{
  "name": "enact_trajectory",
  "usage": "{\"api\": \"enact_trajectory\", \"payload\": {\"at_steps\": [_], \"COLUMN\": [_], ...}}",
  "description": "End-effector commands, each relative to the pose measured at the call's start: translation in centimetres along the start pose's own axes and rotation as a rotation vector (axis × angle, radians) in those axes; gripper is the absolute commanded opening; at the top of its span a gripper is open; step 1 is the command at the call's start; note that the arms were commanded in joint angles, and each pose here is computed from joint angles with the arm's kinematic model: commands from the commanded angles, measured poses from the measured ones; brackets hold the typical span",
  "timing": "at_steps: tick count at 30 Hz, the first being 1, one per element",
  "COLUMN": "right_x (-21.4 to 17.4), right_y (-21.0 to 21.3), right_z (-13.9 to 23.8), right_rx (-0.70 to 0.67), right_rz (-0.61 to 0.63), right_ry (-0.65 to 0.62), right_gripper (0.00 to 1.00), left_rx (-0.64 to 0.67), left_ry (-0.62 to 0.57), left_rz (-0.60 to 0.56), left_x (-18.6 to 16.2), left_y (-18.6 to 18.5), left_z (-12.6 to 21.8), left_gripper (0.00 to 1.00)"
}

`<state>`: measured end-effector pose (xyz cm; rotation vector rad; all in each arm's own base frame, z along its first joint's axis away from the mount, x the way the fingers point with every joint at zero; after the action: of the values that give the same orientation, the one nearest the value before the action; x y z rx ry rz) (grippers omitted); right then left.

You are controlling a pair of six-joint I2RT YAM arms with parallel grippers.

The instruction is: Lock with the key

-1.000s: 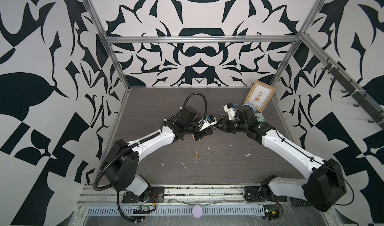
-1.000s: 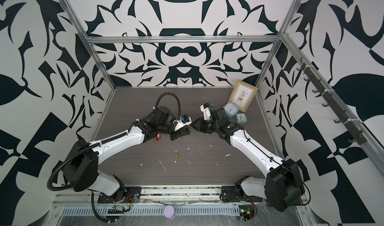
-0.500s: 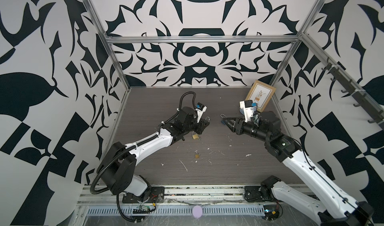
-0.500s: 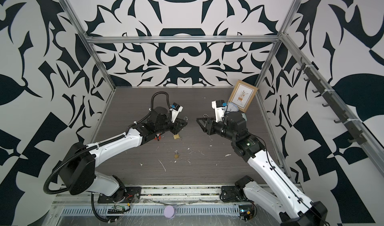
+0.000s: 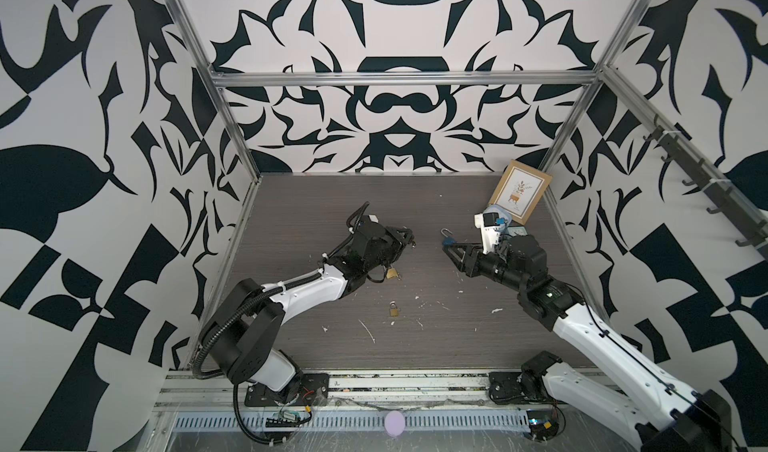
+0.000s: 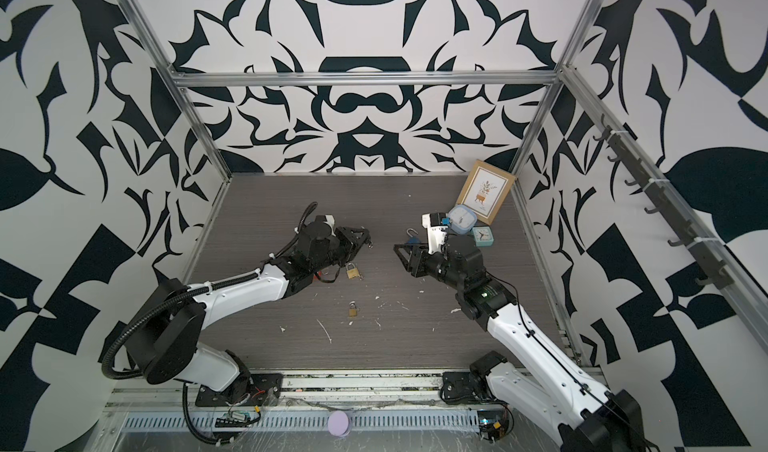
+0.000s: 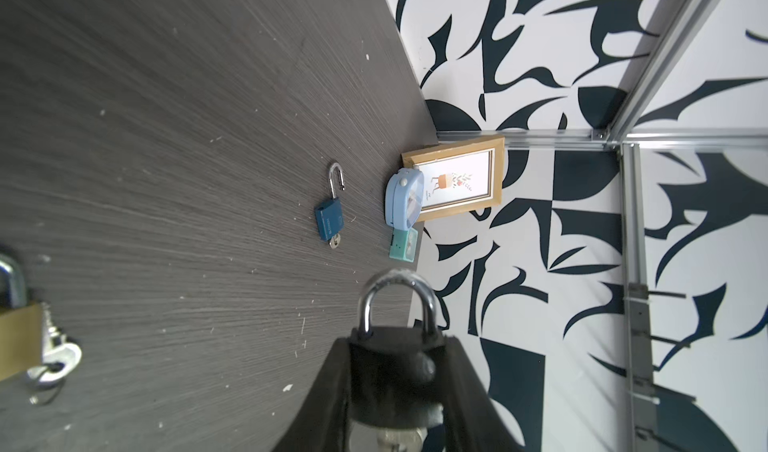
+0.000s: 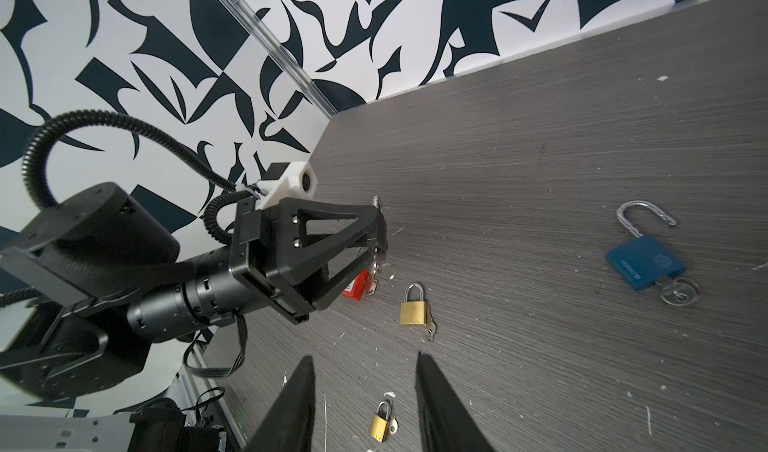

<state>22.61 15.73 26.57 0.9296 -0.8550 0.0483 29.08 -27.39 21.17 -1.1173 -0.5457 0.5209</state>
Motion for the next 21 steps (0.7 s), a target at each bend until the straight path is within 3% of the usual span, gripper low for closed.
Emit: {"api": "enact_trajectory", "payload": {"at_steps": [1, 9, 21], "right_x": [1.2, 1.4, 2.3], "right_y": [1.0, 1.0, 1.5], "right_z": [-0.9, -3.8, -6.4], "right_rx": [0.067, 0.084, 0.086], "right_rz": [0.007, -0.017, 0.074], "right_ry": [-0.031, 0.048, 0.098], "right_gripper": [0.41, 0.4, 0.37], "left_rx": [-0.122, -0.091, -0.062], "left_ry": [-0.044, -0.036, -0.045], "left_rz": [0.118, 0.143, 0.133], "left_x": [0.7, 0.5, 0.5], "left_y": [-3.0, -1.8, -1.3], "left_z": [0.4, -0.1, 0.2], "left_gripper": [0.0, 0.0, 0.0]}}
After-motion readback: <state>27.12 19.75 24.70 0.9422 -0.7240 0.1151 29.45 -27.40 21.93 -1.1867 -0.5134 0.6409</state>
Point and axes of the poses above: each gripper's point midway between its finger pads, its own z axis back along the fingers, its own y axis along the line the jaws close on, x = y × z, the point moved 7 cm from there along z, back along the fingers, and after that the axes turned 5 degrees about -z, right-handed, at the moved point
